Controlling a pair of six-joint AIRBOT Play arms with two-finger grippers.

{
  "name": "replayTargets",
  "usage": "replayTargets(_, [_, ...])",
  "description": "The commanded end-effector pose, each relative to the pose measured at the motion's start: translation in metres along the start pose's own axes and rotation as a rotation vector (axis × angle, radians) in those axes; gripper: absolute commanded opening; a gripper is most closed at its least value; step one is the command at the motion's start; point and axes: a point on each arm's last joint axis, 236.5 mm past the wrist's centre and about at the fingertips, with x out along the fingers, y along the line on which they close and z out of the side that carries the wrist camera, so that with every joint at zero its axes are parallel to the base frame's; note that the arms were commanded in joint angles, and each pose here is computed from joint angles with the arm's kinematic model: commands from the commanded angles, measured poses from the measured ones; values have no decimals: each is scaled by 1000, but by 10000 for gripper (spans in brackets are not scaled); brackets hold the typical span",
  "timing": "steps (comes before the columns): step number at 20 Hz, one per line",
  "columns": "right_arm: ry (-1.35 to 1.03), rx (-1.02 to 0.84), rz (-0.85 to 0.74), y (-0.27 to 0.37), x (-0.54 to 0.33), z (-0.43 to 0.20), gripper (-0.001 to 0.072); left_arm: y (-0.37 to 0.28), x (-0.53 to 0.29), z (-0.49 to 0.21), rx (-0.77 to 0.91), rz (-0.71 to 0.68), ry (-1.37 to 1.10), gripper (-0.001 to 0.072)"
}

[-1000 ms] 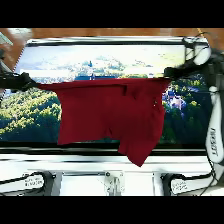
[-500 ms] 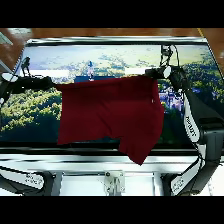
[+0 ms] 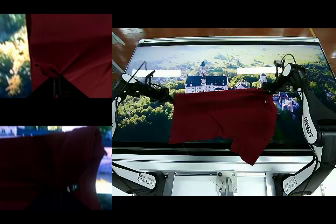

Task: Fold the shirts.

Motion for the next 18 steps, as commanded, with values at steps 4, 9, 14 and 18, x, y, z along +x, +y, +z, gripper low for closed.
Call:
replayTargets(4, [299, 79, 32, 13, 18, -84, 64, 18, 12, -48, -78, 115, 216, 41])
replayTargets(9, [235, 72, 79, 27, -4, -71, 572, 17, 2, -46, -90, 108, 220, 409])
replayTargets(14, [127, 86, -64, -38, -99, -69, 574, 23, -71, -42, -115, 104, 161, 644])
replayTargets(18, [278, 210, 67, -68, -120, -152, 637, 46, -91, -120, -192, 47, 204, 663])
